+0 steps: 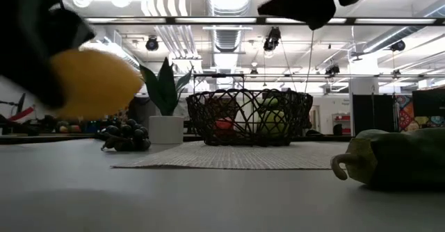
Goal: Build produce basket
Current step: Put the yellow lemon into the black wire basket
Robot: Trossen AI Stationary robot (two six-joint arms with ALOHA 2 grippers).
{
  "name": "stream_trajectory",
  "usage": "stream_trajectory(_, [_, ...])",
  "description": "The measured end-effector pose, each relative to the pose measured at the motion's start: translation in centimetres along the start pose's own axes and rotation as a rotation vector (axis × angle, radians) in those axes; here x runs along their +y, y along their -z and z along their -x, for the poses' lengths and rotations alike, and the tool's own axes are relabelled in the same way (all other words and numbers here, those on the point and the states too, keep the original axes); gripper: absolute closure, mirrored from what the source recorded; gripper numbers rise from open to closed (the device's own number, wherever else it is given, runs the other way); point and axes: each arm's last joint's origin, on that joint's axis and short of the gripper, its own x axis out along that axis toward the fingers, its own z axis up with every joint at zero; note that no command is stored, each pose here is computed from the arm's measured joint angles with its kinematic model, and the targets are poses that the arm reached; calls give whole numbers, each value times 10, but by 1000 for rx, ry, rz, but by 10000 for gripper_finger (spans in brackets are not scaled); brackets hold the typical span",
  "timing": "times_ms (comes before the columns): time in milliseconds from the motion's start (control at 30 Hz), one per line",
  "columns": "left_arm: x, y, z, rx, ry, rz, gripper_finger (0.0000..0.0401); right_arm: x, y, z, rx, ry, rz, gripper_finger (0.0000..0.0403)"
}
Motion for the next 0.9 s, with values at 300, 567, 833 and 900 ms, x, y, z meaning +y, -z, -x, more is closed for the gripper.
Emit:
stream_trajectory(300, [3,-32,30,-413,-105,-125,192,0,20,-13,-214,-46,30,76])
stream_trajectory(567, [-7,-59,46,-650,-118,-247,190,10,23,-41,-330,-145,92,76])
stream_trajectory(833, [-3,-65,43,-667,-138,-256,189,19,8,-50,-475,-202,175,76])
stream_trajectory(900, [-1,-67,41,-665,-142,-252,189,19,4,-51,-491,-194,198,77])
